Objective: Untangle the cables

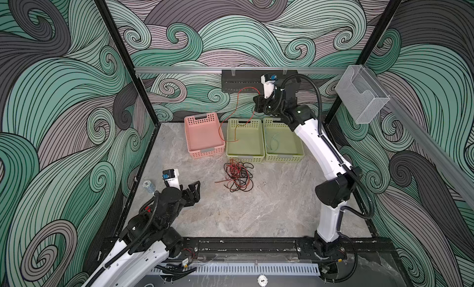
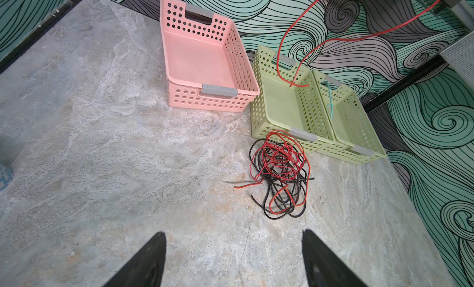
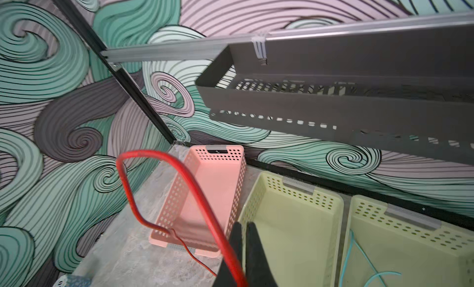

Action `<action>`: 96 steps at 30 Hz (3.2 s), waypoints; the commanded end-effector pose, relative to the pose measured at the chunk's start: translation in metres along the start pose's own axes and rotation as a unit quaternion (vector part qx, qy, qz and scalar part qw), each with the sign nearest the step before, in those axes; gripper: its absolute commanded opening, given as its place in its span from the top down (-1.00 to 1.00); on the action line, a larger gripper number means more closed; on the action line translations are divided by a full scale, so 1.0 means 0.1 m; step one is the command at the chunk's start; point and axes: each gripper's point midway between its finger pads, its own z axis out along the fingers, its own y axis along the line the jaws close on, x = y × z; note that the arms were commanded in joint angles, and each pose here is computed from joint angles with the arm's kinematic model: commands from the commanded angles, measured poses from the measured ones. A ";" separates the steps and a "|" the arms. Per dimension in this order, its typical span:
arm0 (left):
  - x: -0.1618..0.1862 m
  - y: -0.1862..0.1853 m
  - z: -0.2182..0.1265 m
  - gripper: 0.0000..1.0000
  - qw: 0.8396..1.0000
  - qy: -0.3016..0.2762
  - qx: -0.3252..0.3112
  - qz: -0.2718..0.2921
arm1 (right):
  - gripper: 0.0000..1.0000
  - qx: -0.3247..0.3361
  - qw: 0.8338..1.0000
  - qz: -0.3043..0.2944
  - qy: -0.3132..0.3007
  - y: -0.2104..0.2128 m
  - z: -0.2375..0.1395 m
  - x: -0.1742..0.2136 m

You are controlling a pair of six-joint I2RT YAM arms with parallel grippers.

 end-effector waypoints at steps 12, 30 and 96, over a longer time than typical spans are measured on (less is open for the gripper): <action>0.03 -0.05 0.05 -0.61 1.000 0.016 0.002 -0.001 | 1.00 0.093 0.988 0.003 0.126 -0.55 0.60 1.18; 0.18 -0.19 0.25 -0.61 0.998 0.059 0.011 -0.001 | -0.30 0.198 0.956 -0.050 0.210 -0.73 0.33 1.44; 0.91 -0.86 1.13 1.00 0.967 0.243 0.058 0.058 | 0.83 -0.043 0.918 0.241 0.313 0.48 -0.32 4.07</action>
